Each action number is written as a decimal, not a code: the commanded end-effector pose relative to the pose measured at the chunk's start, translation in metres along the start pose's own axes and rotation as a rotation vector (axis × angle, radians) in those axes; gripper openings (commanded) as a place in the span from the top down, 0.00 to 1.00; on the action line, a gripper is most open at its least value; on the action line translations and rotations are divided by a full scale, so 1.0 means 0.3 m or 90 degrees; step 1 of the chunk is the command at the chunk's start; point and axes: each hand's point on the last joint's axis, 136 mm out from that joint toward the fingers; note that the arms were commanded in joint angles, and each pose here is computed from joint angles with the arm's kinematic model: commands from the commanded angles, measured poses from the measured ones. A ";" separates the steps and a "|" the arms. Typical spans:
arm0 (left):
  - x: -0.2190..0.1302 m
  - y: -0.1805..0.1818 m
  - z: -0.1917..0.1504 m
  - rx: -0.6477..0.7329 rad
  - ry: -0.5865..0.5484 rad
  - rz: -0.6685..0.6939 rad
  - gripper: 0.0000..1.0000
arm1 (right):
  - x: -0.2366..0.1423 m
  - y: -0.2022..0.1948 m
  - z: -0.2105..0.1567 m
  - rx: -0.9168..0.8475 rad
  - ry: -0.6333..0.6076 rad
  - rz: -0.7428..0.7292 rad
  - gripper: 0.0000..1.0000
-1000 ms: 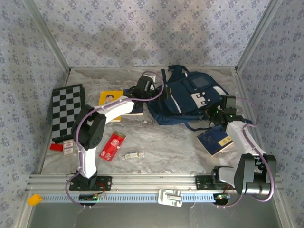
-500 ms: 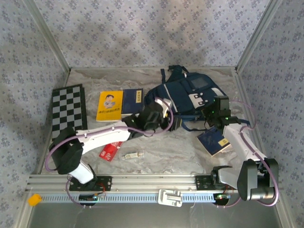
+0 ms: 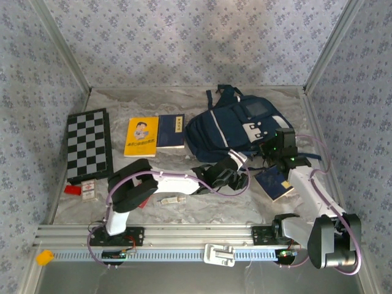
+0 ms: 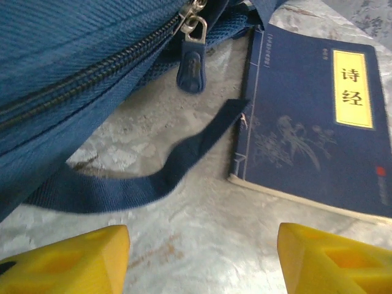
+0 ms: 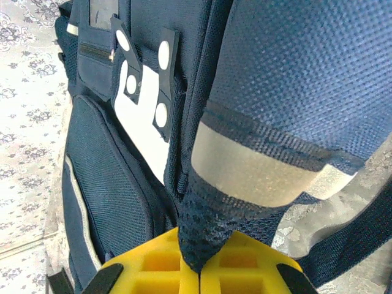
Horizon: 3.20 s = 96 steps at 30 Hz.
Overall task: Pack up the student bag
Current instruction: Unzip the student bag at the center of the table.
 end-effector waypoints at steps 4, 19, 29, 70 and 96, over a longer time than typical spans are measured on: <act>0.067 0.012 0.157 0.058 -0.117 0.039 0.37 | -0.042 0.057 -0.008 0.006 0.003 0.059 1.00; 0.058 0.184 0.224 0.093 -0.155 0.069 0.36 | -0.045 0.092 -0.076 0.015 0.015 0.090 1.00; 0.058 0.220 0.288 0.015 -0.244 0.169 0.43 | -0.051 0.111 -0.103 0.011 0.011 0.089 1.00; 0.003 0.152 0.312 0.050 -0.229 0.030 1.00 | -0.021 0.104 -0.091 -0.015 0.007 0.066 1.00; -0.008 0.078 0.215 0.043 -0.166 -0.102 0.65 | -0.056 0.164 -0.057 -0.010 0.011 0.091 1.00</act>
Point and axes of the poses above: each hand's point on the last joint's axis, 136 mm out from that joint toward the fingers, its own x axis out along the fingers, its own y axis along the line the jaws close on, z = x × y
